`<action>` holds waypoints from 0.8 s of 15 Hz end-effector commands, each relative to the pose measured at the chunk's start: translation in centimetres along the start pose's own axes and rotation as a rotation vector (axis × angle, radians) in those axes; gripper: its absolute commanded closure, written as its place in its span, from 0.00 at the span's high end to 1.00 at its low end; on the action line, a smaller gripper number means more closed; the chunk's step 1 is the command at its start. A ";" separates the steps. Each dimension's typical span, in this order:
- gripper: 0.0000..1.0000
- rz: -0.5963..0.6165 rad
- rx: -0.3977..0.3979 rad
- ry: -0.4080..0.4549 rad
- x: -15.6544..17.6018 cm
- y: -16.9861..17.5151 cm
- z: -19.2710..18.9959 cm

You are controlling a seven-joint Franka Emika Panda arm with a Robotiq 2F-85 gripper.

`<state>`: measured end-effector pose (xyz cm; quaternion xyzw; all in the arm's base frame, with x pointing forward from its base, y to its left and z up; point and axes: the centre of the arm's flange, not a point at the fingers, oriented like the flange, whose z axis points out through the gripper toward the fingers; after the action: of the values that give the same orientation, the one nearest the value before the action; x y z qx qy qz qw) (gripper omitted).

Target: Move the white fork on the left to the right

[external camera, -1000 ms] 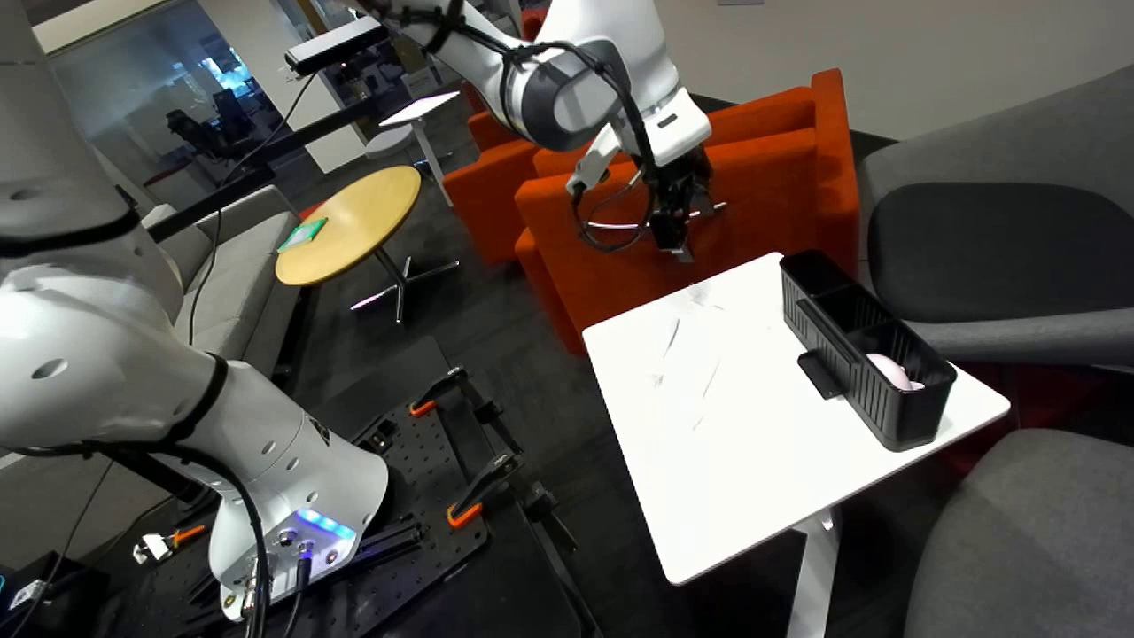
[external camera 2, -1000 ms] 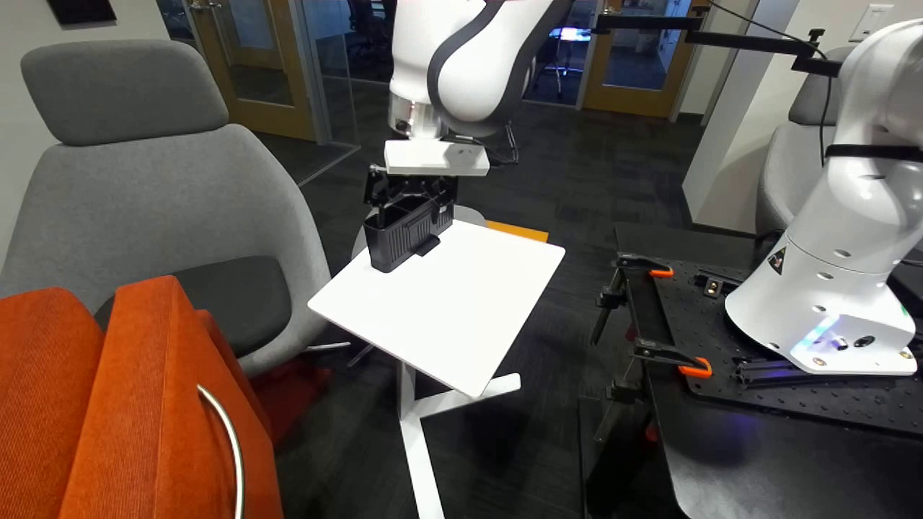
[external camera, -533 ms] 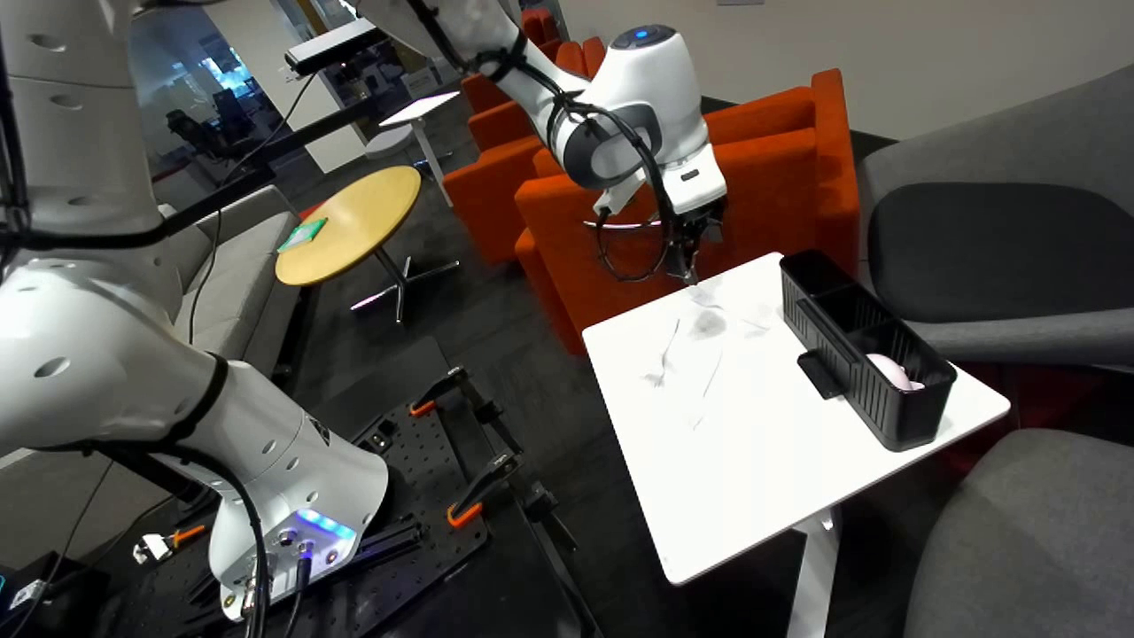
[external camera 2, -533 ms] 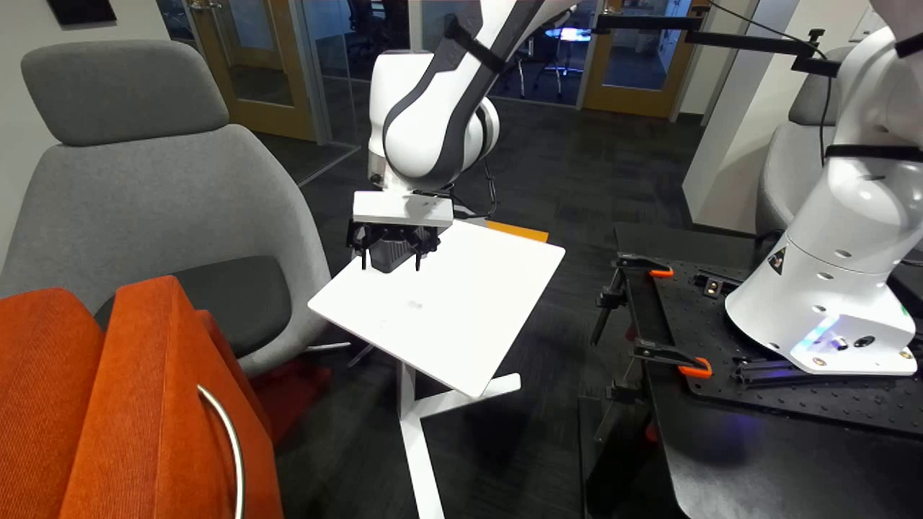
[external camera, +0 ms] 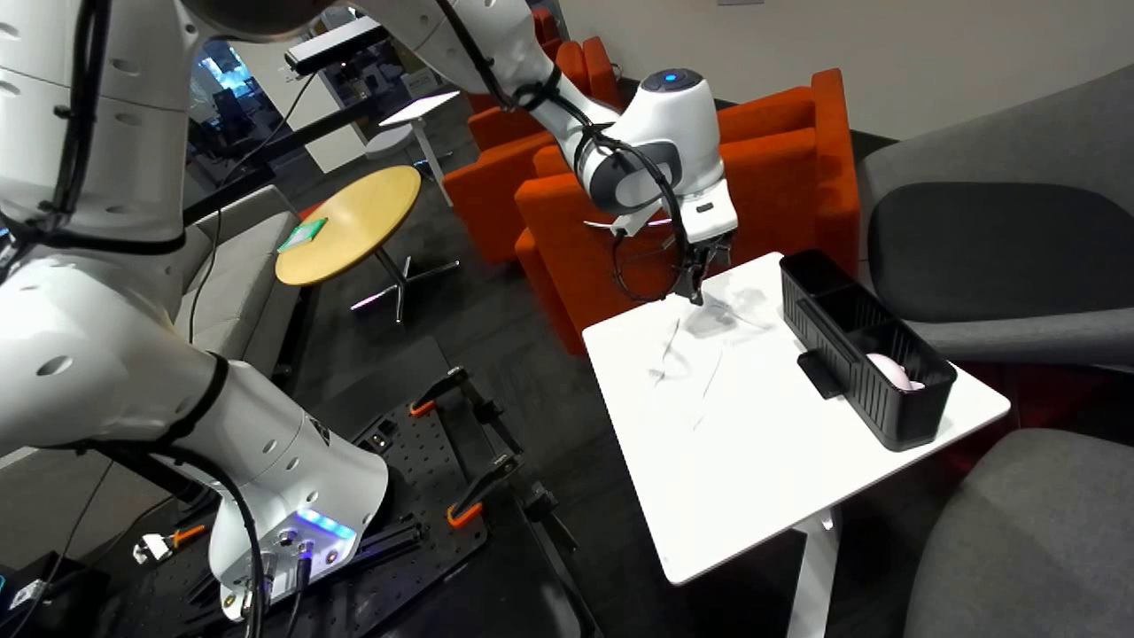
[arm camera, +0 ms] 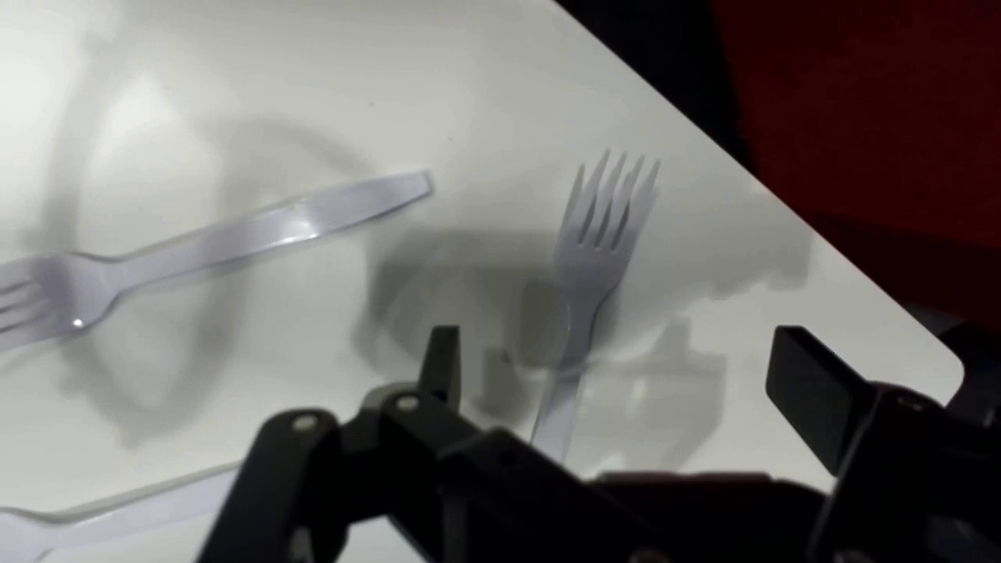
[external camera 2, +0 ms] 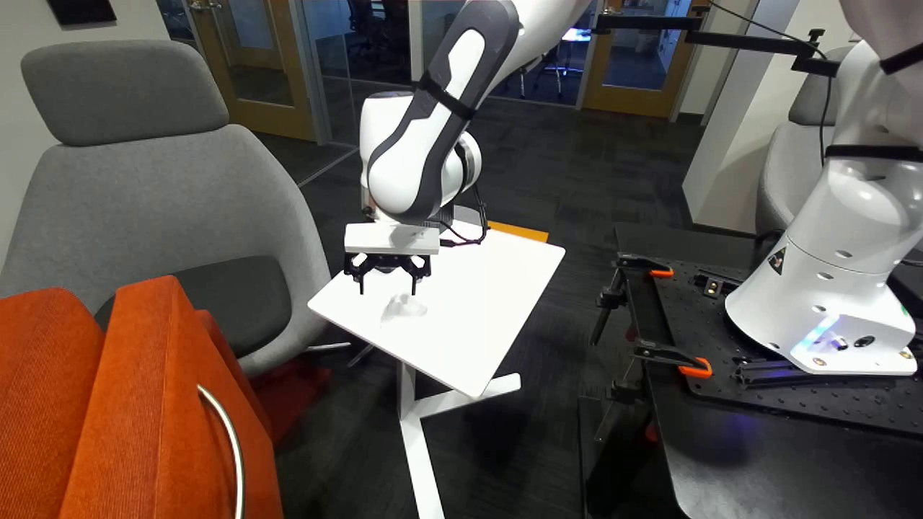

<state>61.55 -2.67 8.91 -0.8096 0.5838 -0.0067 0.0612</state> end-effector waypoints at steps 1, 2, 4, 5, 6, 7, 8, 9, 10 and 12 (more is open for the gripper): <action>1.00 0.030 -0.032 0.000 0.2 -1.1 0.9; 1.00 0.033 -0.036 0.006 0.3 -1.1 1.1; 1.00 0.045 -0.044 0.021 0.5 -1.1 1.7; 1.00 0.050 -0.047 0.027 0.5 -1.2 1.9; 1.00 0.057 -0.050 0.032 0.6 -1.2 2.2; 1.00 0.058 -0.055 0.035 0.7 -1.3 2.4; 1.00 0.063 -0.060 0.038 0.7 -1.3 2.6; 1.00 0.067 -0.064 0.041 0.7 -1.4 2.8; 1.00 0.067 -0.067 0.043 0.7 -1.3 3.0; 0.74 0.070 -0.071 0.044 0.7 -1.3 3.2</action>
<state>62.29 -2.81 5.91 -0.7962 0.6042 -0.0084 0.0302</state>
